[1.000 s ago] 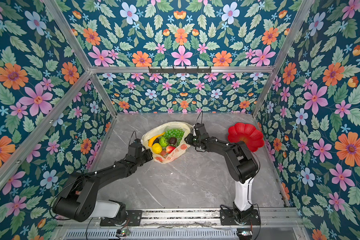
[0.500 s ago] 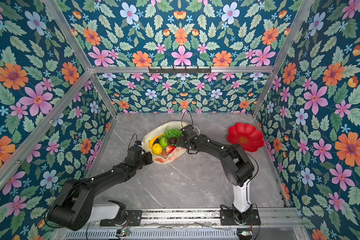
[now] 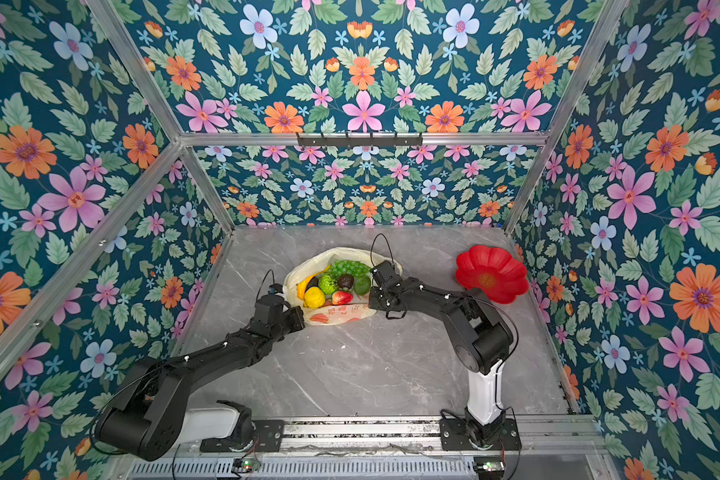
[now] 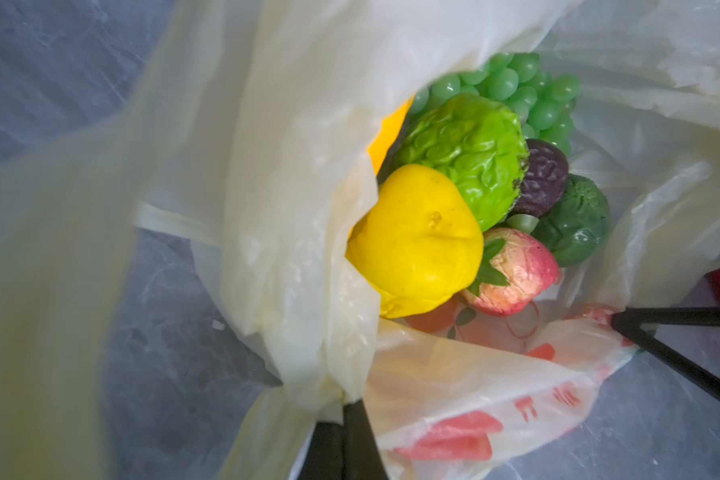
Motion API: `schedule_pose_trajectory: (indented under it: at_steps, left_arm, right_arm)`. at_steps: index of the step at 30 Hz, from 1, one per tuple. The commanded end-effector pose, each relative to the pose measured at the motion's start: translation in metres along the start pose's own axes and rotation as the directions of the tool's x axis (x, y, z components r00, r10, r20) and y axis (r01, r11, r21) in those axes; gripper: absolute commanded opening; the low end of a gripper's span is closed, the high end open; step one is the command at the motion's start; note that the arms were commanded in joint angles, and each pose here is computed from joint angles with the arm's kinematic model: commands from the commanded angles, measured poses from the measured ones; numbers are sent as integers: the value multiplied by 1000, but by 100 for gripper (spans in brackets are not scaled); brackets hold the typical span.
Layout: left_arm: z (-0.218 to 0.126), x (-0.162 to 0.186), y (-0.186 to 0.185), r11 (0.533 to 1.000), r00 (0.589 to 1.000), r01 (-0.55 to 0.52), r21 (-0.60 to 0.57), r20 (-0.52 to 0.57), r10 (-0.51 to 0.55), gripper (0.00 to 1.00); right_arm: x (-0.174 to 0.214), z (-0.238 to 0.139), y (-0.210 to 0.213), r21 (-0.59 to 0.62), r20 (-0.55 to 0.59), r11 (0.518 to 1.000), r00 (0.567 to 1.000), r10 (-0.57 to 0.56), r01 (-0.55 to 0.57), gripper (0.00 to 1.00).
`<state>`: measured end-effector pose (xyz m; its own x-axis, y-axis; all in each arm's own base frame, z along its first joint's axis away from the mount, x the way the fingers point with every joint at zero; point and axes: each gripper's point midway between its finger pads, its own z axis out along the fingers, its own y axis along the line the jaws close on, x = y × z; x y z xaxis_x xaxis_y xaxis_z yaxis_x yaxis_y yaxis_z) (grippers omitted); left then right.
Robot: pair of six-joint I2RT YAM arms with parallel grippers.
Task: Take the fake fruits out of the plastic bag
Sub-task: 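Lower the right gripper back to the bag mouth and hold it open with both grippers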
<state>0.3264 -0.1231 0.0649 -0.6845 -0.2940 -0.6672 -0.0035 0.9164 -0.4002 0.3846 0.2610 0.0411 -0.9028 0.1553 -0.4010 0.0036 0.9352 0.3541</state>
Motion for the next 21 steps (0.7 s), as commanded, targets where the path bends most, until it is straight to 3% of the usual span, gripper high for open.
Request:
schedule_pose_trajectory:
  at_steps: [1,11,14,21]
  left_arm:
    - [0,-8,0,1000,999,15,-3,40,-15,0]
    - [-3,-14,17,997,996,51,-58,70,-46,0]
    - [-3,-14,14,998,997,46,-43,69,-43,0]
    - [-2,-14,8,999,998,39,-12,58,-38,0]
  right_arm:
    - [-7,6,11,-54,25,999,1000,10,-9,3]
    - [-19,21,24,-56,14,998,1000,-13,14,3]
    - [-21,10,20,-39,31,999,999,-18,19,14]
    - [-17,-25,8,6,44,999,998,-38,38,62]
